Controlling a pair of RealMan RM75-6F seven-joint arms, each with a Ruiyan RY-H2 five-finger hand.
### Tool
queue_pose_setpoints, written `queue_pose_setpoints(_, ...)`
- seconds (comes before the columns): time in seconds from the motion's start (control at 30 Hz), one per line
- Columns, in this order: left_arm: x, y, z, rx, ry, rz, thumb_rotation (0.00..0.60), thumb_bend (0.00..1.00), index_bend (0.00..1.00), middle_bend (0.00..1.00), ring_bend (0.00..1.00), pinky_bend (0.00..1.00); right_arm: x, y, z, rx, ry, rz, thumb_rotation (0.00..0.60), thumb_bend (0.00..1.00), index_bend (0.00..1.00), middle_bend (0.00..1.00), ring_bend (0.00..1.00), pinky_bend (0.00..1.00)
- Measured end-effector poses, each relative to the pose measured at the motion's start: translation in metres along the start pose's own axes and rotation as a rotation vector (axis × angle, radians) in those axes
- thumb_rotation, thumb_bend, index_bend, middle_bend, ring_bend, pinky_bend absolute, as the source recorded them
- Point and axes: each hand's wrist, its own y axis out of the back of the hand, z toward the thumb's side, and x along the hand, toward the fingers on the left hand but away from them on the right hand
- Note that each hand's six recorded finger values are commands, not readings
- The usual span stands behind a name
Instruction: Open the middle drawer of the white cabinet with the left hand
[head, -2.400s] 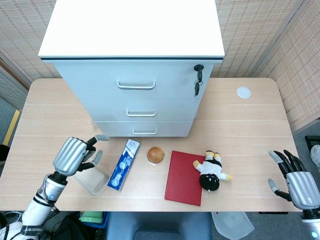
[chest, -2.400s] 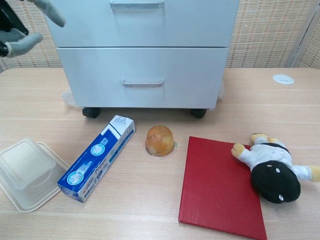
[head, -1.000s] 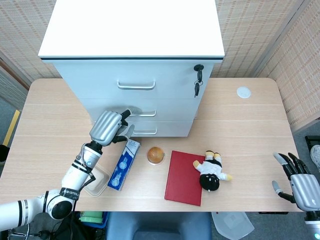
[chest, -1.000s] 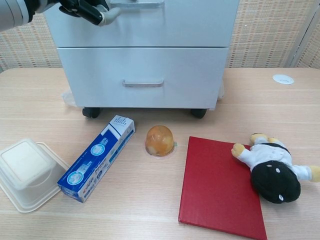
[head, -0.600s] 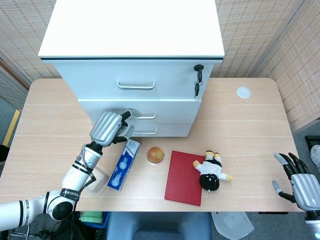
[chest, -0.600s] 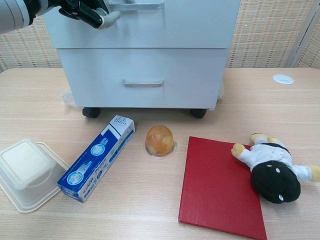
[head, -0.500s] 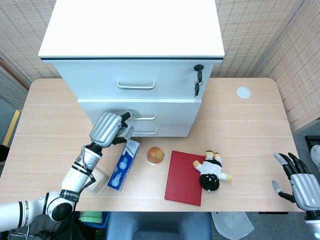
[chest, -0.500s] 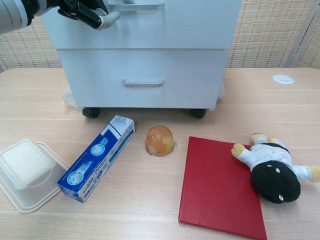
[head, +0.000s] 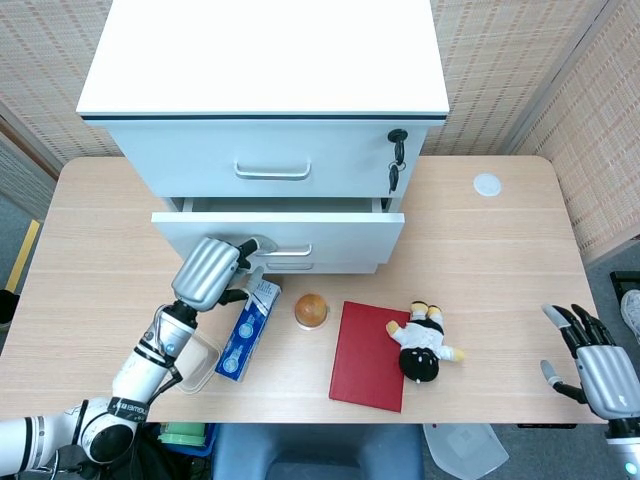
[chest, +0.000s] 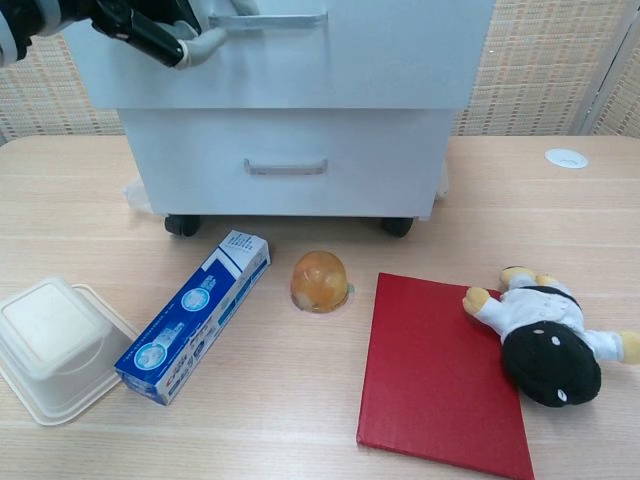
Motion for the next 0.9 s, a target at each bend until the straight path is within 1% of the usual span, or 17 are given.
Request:
queue_pose_setpoints(0.37, -0.017, 0.004, 0.002, 0.024, 0.009, 0.029, 0.6, 0.51, 0.36, 0.97, 1.0, 1.0, -0.003, -0.001, 0.003, 0.004, 0.008, 0.007, 0.6, 0.33, 0.09, 0.11, 0.04, 0.1)
queue_pose_setpoints(0.67, -0.028, 0.004, 0.008, 0.076, -0.004, 0.033, 0.6, 0.51, 0.37, 0.97, 1.0, 1.0, -0.003, -0.002, 0.003, 0.007, 0.008, 0.012, 0.6, 0.33, 0.09, 0.11, 0.04, 0.1)
queue_pose_setpoints(0.9, -0.036, 0.003, 0.013, 0.09, -0.014, 0.03, 0.6, 0.51, 0.37, 0.97, 1.0, 1.0, -0.003, -0.002, 0.003, 0.007, 0.008, 0.015, 0.6, 0.33, 0.09, 0.11, 0.04, 0.1)
